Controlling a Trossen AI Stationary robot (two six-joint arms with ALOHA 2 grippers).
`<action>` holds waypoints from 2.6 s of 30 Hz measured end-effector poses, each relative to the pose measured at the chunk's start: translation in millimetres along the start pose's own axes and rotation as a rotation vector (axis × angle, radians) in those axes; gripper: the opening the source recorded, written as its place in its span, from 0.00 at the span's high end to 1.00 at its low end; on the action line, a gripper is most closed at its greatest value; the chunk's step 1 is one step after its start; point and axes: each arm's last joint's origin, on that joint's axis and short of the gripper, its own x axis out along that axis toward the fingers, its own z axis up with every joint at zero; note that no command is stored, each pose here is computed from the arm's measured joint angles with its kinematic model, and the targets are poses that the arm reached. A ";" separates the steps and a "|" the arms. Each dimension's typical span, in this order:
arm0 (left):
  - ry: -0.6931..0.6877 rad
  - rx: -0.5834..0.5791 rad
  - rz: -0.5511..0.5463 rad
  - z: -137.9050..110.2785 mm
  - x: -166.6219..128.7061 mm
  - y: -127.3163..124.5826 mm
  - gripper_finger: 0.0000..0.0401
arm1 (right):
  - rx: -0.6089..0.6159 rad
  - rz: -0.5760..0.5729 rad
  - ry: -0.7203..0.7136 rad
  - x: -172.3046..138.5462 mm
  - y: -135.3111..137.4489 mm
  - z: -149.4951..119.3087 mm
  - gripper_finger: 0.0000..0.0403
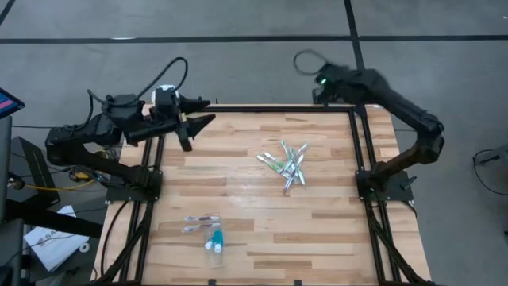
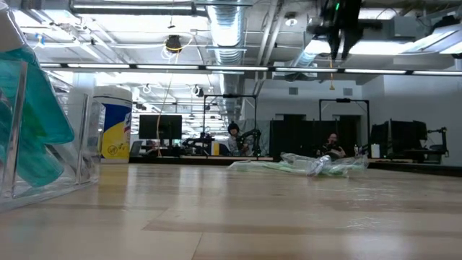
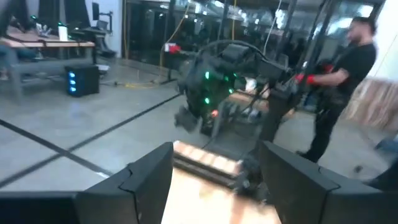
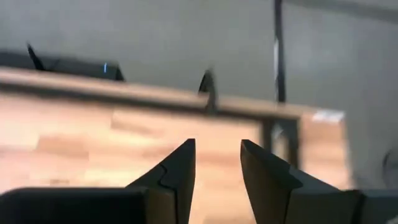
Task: Pick & Place toothbrushing station
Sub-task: Put the purple toothbrush into the transparent organizer
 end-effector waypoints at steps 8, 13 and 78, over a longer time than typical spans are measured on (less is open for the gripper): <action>0.025 0.029 0.027 0.5 8.6 20.2 0.43 | 0.198 0.226 0.238 84.5 57.6 -91.2 0.71; 0.051 0.028 -0.055 0.4 10.8 26.5 0.44 | 0.264 0.164 0.388 96.4 59.8 -144.3 0.71; 0.206 -0.048 -0.089 -33.3 24.9 35.4 0.46 | 0.265 0.258 0.527 122.9 91.6 -181.0 0.71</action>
